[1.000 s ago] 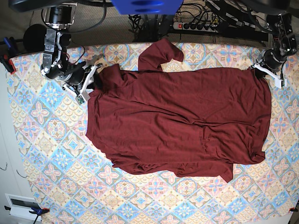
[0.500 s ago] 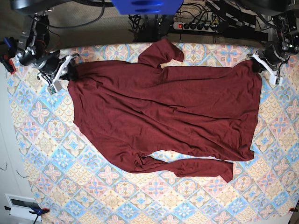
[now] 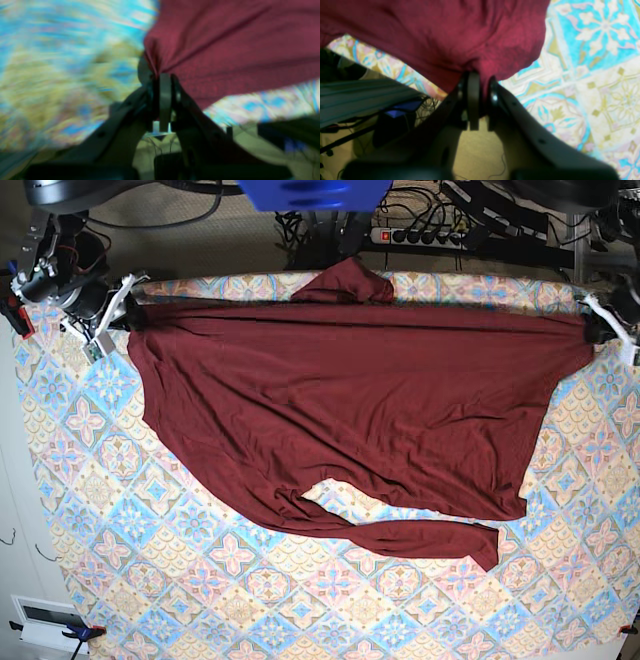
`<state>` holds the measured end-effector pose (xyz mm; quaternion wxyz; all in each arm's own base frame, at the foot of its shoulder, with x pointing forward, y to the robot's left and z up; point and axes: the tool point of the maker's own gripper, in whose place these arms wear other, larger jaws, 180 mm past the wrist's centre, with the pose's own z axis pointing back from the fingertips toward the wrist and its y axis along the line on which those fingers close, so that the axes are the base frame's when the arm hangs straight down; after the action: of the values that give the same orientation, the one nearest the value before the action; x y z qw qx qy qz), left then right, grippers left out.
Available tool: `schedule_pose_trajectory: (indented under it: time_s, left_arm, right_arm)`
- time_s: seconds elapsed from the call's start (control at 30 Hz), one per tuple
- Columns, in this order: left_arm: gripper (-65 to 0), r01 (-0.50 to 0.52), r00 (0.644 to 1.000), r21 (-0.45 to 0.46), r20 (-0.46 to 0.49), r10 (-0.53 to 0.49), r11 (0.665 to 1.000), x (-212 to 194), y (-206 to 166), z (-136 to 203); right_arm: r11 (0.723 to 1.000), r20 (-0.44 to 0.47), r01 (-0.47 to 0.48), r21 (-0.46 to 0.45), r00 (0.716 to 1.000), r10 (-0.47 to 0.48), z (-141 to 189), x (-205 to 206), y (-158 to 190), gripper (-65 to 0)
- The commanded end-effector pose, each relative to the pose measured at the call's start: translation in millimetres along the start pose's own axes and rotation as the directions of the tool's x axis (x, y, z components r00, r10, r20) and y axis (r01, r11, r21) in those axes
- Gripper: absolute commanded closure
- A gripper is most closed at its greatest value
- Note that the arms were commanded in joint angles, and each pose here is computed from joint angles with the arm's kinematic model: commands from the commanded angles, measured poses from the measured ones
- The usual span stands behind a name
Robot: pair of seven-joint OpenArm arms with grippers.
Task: Layout the t-shirt on the table in an organized manner, then fold the t-shirt properly
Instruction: 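Lift the shirt with both grippers and stretch it between them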
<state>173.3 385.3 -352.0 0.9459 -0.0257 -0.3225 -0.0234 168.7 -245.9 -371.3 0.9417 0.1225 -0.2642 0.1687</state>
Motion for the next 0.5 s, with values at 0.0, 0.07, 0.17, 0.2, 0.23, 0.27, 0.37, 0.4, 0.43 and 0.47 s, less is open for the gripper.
schedule_pose_trajectory:
  time_s: [0.0, 0.07, 0.17, 0.2, 0.23, 0.27, 0.37, 0.4, 0.43, 0.47]
  left_arm:
    - [0.0, 0.001, 0.999, 0.0, 0.054, -0.001, 1.0, 17, 4, 7]
    - [0.0, -0.033, 0.992, -0.024, 0.12, 0.036, 0.999, 34, 2, 8]
    - [0.0, -0.082, 0.975, -0.088, 0.2, 0.098, 0.993, 54, -6, 9]
    - [0.0, -0.093, 0.967, -0.106, 0.227, 0.116, 0.99, 62, -8, 10]
    - [0.0, -0.109, 0.957, -0.126, 0.256, 0.139, 0.986, 70, -11, 9]
    - [0.0, -0.126, 0.947, -0.141, 0.278, 0.161, 0.982, 73, -15, 8]
    - [0.0, -0.149, 0.92, -0.166, 0.339, 0.199, 0.975, 90, -20, 4]
    - [0.0, -0.153, 0.912, -0.172, 0.354, 0.206, 0.973, 94, -21, 3]
    - [0.0, -0.162, 0.905, -0.181, 0.365, 0.219, 0.97, 96, -23, 1]
    - [0.0, -0.169, 0.898, -0.189, 0.375, 0.23, 0.967, 98, -26, 0]
  right_arm:
    - [1.0, 0.012, -0.019, -0.02, 1.0, 0.019, 6, 6, -7, -3.2]
    - [1.0, 0.011, -0.019, -0.022, 1.0, 0.019, 6, 6, -7, -3.2]
    - [0.999, 0.042, -0.023, -0.034, 0.999, 0.025, 6, 19, -13, -3.2]
    - [0.999, 0.068, -0.032, -0.044, 0.997, 0.035, 5, 31, -17, -3.2]
    - [0.998, 0.105, -0.043, -0.051, 0.993, 0.048, 5, 47, -20, -3.1]
    - [0.997, 0.135, -0.054, -0.059, 0.989, 0.061, 5, 61, -22, -3.1]
    - [0.998, 0.143, -0.022, -0.061, 0.989, 0.03, 0, 63, -32, -3.1]
    - [0.998, 0.136, 0.0, -0.057, 0.991, 0.007, -3, 59, -36, -3.1]
    - [0.998, 0.138, 0.02, -0.054, 0.99, -0.012, -7, 59, -41, -3.1]
    - [0.998, 0.142, 0.035, -0.054, 0.99, -0.027, -9, 61, -46, -3.2]
